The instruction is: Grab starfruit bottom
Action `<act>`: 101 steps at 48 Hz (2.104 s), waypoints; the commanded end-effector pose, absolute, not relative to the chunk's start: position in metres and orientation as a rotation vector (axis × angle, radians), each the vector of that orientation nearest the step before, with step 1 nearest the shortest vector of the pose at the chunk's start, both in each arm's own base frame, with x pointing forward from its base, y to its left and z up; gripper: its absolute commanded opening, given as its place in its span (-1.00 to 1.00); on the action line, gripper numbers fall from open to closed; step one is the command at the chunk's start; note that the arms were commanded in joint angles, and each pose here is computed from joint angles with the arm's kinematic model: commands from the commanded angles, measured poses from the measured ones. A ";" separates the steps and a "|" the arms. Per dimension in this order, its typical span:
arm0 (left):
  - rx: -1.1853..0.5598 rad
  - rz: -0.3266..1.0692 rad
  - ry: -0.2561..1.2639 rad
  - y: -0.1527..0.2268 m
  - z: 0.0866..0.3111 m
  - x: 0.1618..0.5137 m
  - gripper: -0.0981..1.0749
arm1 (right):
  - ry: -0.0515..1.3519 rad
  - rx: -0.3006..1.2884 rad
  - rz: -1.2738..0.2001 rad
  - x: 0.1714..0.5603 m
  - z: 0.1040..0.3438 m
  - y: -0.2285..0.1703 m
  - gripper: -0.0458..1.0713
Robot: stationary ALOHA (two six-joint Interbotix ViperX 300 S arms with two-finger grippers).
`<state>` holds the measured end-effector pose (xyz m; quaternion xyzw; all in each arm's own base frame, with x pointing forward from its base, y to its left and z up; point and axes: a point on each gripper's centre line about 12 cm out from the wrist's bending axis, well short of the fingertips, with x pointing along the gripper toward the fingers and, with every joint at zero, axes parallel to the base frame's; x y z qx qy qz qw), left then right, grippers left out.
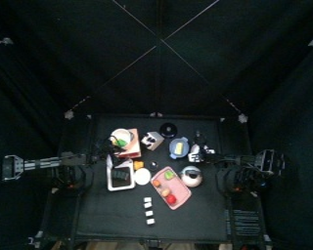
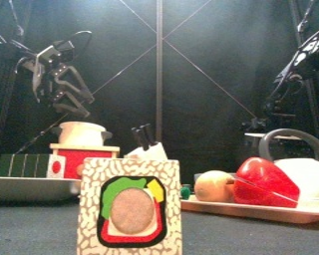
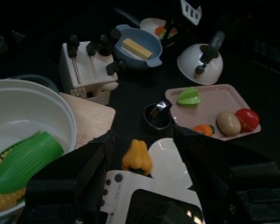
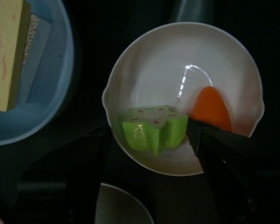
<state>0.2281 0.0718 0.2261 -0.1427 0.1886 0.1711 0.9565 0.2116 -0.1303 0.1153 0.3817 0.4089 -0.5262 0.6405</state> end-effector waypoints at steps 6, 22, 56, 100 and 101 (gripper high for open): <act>-0.286 0.344 0.361 0.073 0.232 0.230 0.71 | 0.904 0.877 -1.189 0.215 0.119 -0.134 0.81; -0.286 0.343 0.364 0.072 0.231 0.230 0.71 | 0.901 0.876 -1.187 0.216 0.120 -0.134 0.80; -0.287 0.344 0.364 0.073 0.231 0.230 0.71 | 0.856 0.882 -1.166 0.221 0.132 -0.134 0.49; -0.288 0.344 0.364 0.072 0.231 0.230 0.71 | 0.767 0.930 -1.072 0.210 0.115 -0.140 0.66; -0.287 0.343 0.366 0.072 0.231 0.230 0.71 | 0.762 0.934 -1.073 0.210 0.116 -0.140 0.68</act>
